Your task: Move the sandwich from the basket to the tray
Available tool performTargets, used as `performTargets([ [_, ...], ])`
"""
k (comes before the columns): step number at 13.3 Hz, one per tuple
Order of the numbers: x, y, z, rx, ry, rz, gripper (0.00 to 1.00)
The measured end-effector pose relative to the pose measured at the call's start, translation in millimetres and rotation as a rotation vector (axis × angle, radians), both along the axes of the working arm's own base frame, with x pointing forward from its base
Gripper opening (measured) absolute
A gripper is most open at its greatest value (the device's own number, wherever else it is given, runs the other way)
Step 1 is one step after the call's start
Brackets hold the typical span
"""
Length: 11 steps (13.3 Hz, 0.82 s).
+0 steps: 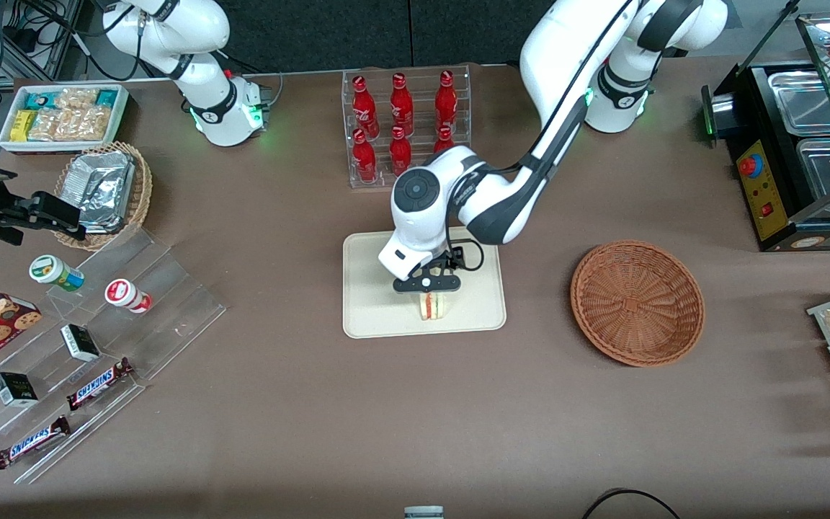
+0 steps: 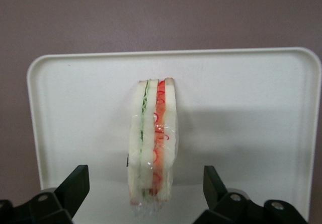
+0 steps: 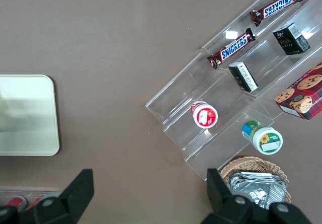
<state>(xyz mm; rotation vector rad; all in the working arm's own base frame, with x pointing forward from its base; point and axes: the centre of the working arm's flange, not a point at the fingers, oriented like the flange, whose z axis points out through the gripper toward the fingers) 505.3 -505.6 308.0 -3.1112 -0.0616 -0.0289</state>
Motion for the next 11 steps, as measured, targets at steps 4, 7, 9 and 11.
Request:
performTargets([
  [4, 14.8, 30.0, 70.8, 0.0, -0.03, 0.09, 1.0],
  [7, 50.9, 88.4, 90.9, 0.031, -0.014, 0.186, 1.0],
  [9, 77.7, 135.7, 97.6, 0.049, 0.004, 0.214, 1.0],
  [11, 95.7, 174.0, 103.0, 0.061, 0.021, 0.235, 1.0],
])
